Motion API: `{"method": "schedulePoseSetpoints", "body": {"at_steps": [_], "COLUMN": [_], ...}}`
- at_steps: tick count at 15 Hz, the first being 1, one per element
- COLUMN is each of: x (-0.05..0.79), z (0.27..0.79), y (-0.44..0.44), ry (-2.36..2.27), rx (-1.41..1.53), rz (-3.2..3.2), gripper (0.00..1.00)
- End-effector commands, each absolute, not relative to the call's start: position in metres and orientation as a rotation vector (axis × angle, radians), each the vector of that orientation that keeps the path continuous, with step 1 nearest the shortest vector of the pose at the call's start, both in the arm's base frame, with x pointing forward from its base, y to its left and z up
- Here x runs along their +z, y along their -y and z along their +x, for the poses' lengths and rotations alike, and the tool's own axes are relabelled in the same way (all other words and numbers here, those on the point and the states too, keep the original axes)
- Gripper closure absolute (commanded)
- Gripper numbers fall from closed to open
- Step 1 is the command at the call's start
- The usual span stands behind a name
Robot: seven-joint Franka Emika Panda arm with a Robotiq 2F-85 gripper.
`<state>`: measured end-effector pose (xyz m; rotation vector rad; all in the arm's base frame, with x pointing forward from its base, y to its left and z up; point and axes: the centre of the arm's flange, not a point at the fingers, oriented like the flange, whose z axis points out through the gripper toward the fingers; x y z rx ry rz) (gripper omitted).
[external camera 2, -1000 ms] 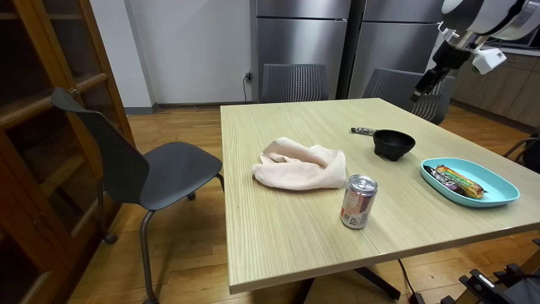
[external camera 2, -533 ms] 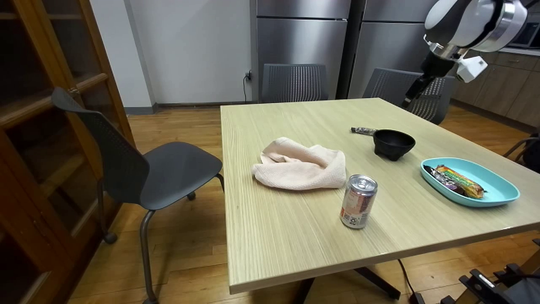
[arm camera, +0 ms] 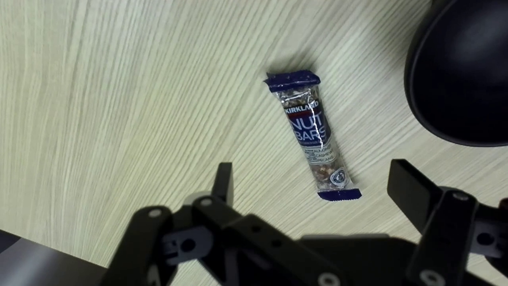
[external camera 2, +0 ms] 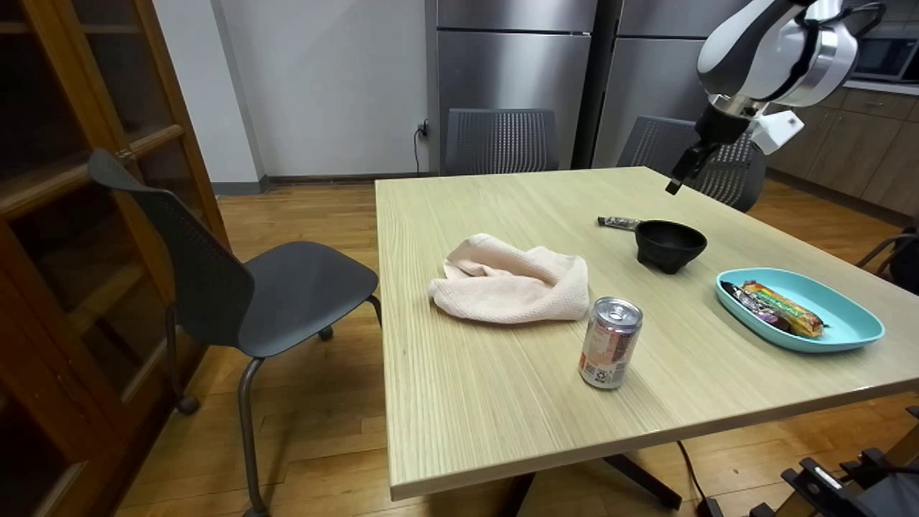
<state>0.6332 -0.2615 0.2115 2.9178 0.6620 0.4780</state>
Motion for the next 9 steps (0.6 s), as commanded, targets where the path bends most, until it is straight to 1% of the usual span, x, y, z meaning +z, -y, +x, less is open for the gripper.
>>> {"method": "schedulePoseSetpoints", "body": {"at_steps": [1, 9], "x": [0.203, 0.174], "z": [0.653, 0.676], "y": [0.259, 0.247], "ry": [-0.638, -0.611], "rx": [0.463, 0.44], "rz": [2.91, 2.922], "gripper": [0.0, 0.0]}}
